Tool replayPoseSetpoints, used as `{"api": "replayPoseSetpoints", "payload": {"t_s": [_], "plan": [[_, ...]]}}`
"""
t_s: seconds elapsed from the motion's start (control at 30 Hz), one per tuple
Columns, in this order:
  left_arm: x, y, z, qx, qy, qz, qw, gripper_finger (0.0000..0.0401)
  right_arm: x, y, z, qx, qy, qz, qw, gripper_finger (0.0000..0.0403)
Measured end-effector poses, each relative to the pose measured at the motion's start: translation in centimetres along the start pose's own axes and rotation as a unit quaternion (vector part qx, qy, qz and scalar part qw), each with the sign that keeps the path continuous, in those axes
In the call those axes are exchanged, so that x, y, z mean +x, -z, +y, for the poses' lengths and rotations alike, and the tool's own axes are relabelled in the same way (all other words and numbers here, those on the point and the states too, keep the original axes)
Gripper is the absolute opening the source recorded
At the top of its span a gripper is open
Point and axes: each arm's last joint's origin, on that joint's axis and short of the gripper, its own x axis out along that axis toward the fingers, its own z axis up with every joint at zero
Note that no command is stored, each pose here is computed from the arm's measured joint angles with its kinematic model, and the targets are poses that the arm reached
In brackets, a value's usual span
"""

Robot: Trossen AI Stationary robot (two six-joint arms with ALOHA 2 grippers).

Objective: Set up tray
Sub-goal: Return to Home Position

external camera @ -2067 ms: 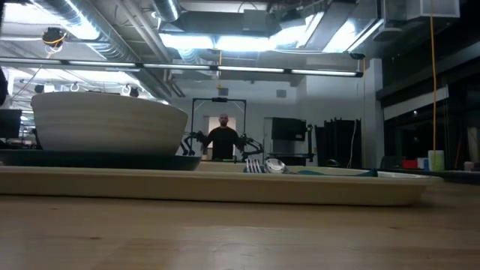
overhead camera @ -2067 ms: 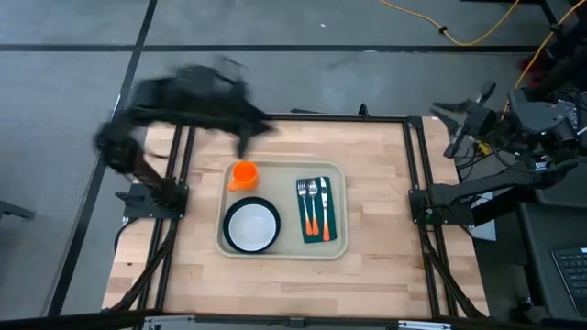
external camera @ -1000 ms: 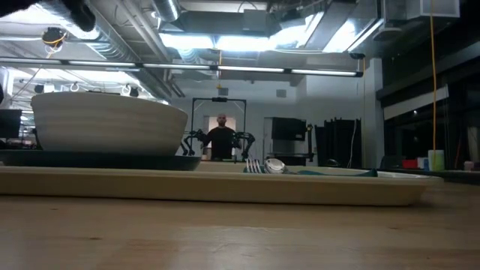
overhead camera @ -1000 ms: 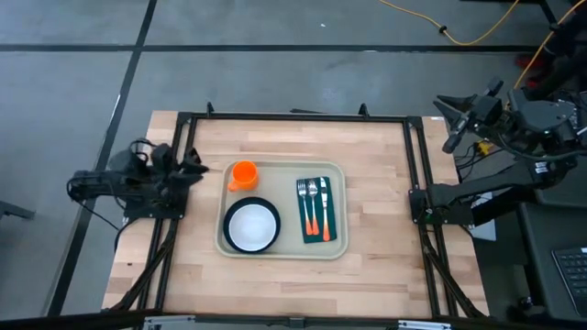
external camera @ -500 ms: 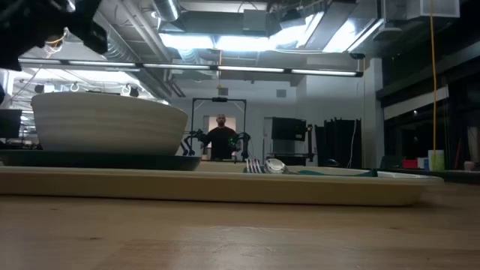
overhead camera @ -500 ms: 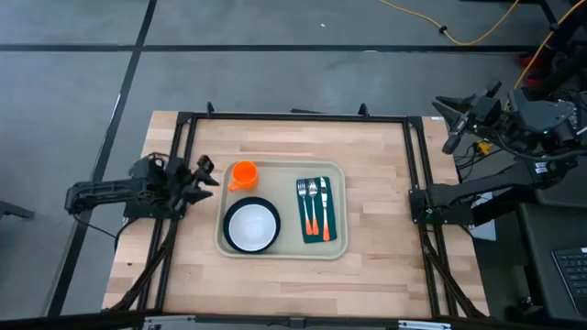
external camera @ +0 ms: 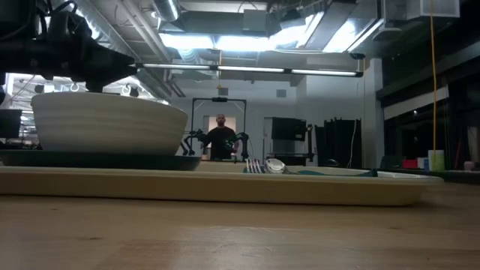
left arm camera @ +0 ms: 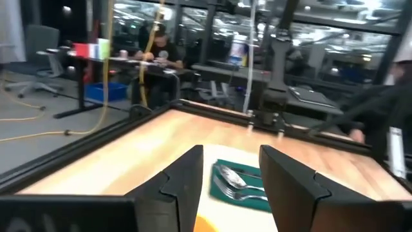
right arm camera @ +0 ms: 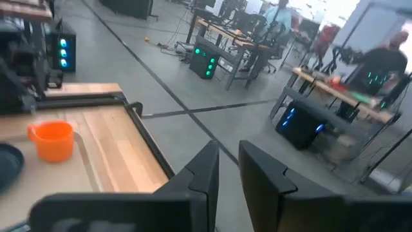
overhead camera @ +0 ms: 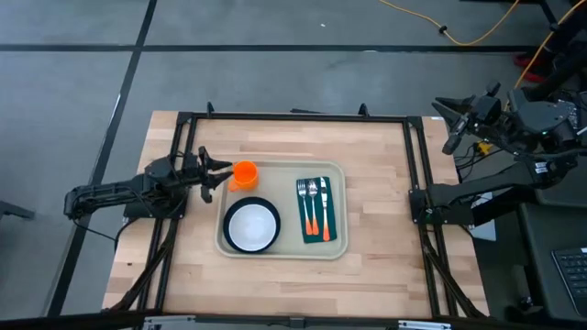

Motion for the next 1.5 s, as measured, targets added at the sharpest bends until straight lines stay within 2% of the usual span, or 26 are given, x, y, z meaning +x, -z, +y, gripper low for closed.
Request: {"api": "replayPoseSetpoints", "payload": {"t_s": [0.17, 0.27, 0.33, 0.4, 0.5, 0.63, 0.8, 1.03, 1.23, 1.4, 1.5], "plan": [[0.0, 0.0, 0.1, -0.001, -0.015, -0.003, 1.000, 0.0148, -0.2, 0.4, -0.1, 0.045, 0.000, 0.010, 0.999, 0.0067], [0.0, 0.0, 0.1, -0.001, -0.014, -0.003, 1.000, 0.0146, -0.7, 2.0, -0.4, 0.084, -0.006, 0.013, 0.996, 0.0067], [0.0, 0.0, 0.1, -0.001, -0.014, -0.003, 1.000, 0.0146, -1.1, 3.9, -0.2, 0.113, -0.052, 0.000, 0.992, 0.0067], [0.0, 0.0, 0.1, -0.001, -0.014, -0.003, 1.000, 0.0147, -1.2, 5.8, 0.5, 0.141, -0.121, -0.038, 0.982, 0.0067], [0.0, 0.0, 0.1, -0.001, -0.014, -0.003, 1.000, 0.0148, 0.1, 8.7, 3.1, 0.143, -0.217, -0.115, 0.959, 0.0067], [0.0, 0.0, 0.1, -0.001, -0.014, -0.003, 1.000, 0.0145, 2.3, 12.9, 6.7, 0.146, -0.290, -0.183, 0.928, 0.0067], [0.0, 0.0, 0.1, -0.001, -0.014, -0.003, 1.000, 0.0148, 4.3, 17.6, 10.0, 0.171, -0.341, -0.199, 0.903, 0.0067], [0.0, 0.0, 0.1, -0.001, -0.014, -0.003, 1.000, 0.0146, 5.7, 21.2, 12.0, 0.208, -0.350, -0.250, 0.879, 0.0067], [0.0, 0.0, 0.1, -0.001, -0.014, -0.003, 1.000, 0.0148, 6.9, 24.0, 13.7, 0.224, -0.358, -0.216, 0.880, 0.0067], [0.0, 0.0, 0.1, -0.002, -0.014, -0.003, 1.000, 0.0145, 7.6, 26.1, 14.5, 0.200, -0.331, -0.130, 0.913, 0.0067], [0.0, 0.0, 0.1, -0.001, -0.013, -0.003, 1.000, 0.0148, 7.7, 26.2, 14.6, 0.203, -0.327, -0.118, 0.915, 0.0067]]}}
